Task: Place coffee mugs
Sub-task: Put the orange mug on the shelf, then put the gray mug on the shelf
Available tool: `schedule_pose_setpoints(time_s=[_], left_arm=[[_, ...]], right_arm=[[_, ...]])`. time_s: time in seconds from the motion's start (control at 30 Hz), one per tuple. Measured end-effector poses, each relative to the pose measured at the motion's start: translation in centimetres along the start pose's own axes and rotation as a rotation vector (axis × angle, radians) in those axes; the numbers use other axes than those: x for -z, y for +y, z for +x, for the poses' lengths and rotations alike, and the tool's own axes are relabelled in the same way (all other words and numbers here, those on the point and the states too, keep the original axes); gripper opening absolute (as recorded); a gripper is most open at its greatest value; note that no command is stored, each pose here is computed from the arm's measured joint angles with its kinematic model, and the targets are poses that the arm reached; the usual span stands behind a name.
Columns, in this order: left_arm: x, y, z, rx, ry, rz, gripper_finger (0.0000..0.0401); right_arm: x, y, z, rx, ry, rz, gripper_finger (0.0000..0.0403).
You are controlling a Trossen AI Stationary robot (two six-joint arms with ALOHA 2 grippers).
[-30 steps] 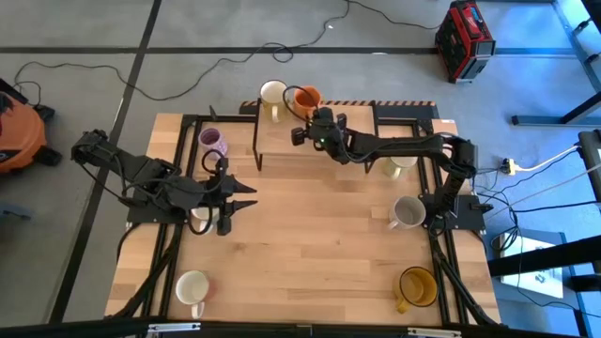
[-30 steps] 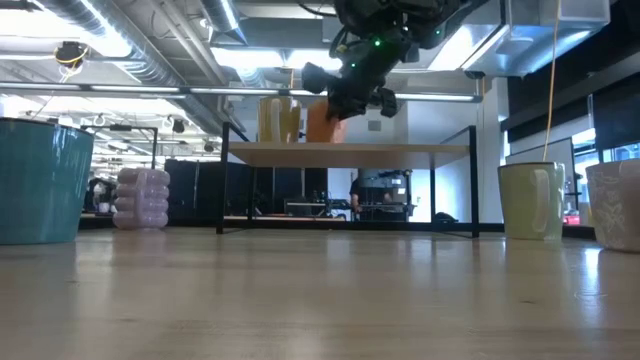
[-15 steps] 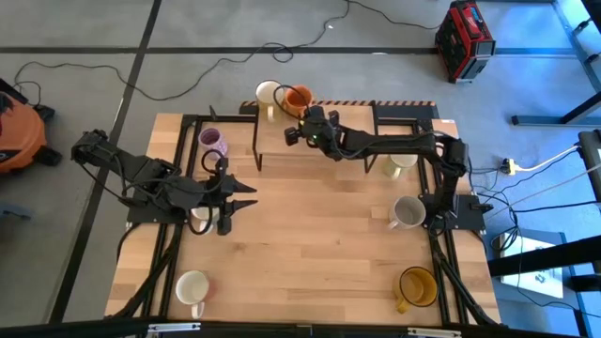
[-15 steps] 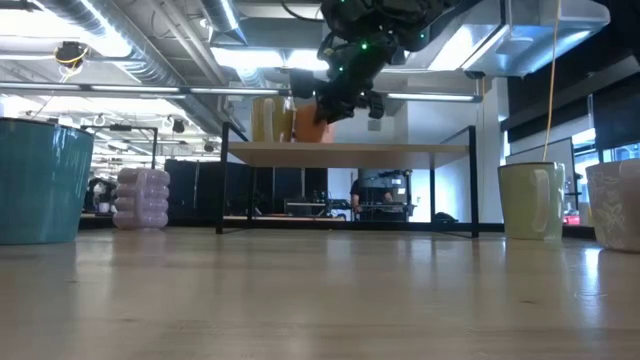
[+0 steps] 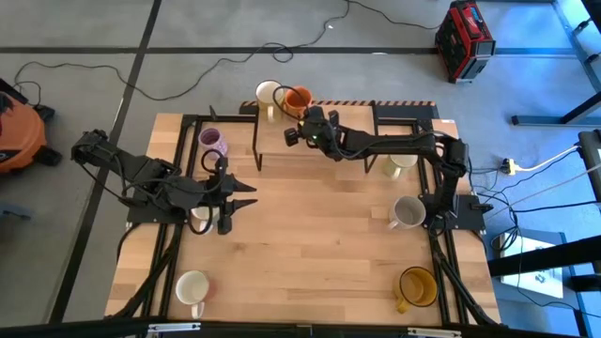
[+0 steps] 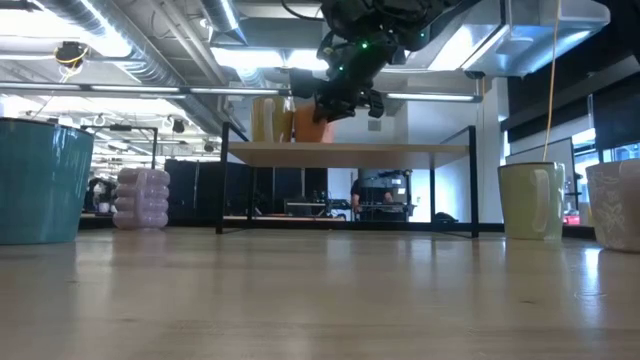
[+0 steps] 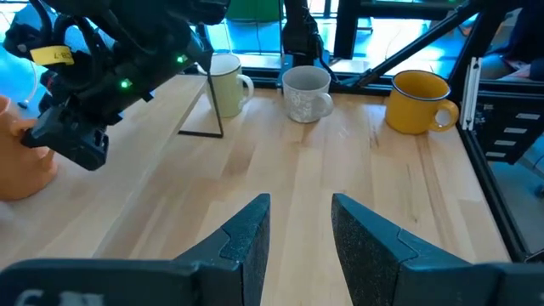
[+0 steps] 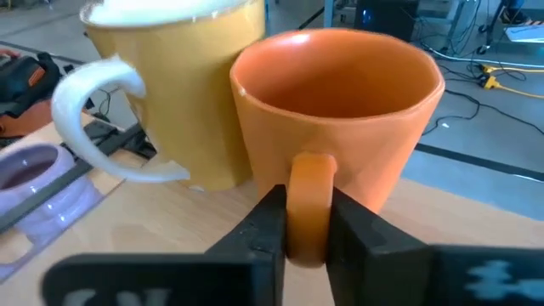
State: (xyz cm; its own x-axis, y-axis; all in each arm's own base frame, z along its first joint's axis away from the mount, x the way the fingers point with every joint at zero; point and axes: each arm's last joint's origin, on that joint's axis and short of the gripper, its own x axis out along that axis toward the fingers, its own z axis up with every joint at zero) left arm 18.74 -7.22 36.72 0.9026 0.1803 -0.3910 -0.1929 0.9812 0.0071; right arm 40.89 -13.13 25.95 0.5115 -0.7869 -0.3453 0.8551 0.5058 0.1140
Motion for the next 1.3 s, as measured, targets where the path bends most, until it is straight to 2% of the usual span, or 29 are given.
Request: schedule_pose_setpoints(time_s=[0.13, 0.43, 0.8, 1.03, 1.3], left_arm=[[0.0, 0.0, 0.0, -0.001, 0.0, 0.001, 0.0121], [0.0, 0.0, 0.0, -0.001, 0.001, 0.0, 0.0121], [0.0, 0.0, 0.0, -0.001, 0.001, 0.0, 0.0121], [0.0, 0.0, 0.0, -0.001, 0.001, -0.001, 0.0121], [0.0, 0.0, 0.0, 0.0, 0.001, -0.007, 0.0121]], right_arm=[[0.0, 0.0, 0.0, -0.003, 0.002, -0.001, 0.0091], [0.1, 0.3, -0.2, -0.015, 0.006, -0.009, 0.0108], [-0.4, 0.5, -1.9, 0.015, 0.007, -0.038, 0.0165], [-1.5, 0.6, -4.5, -0.045, 0.039, -0.06, 0.0167], [-2.1, 1.9, -10.0, -0.149, 0.078, -0.129, 0.0168]])
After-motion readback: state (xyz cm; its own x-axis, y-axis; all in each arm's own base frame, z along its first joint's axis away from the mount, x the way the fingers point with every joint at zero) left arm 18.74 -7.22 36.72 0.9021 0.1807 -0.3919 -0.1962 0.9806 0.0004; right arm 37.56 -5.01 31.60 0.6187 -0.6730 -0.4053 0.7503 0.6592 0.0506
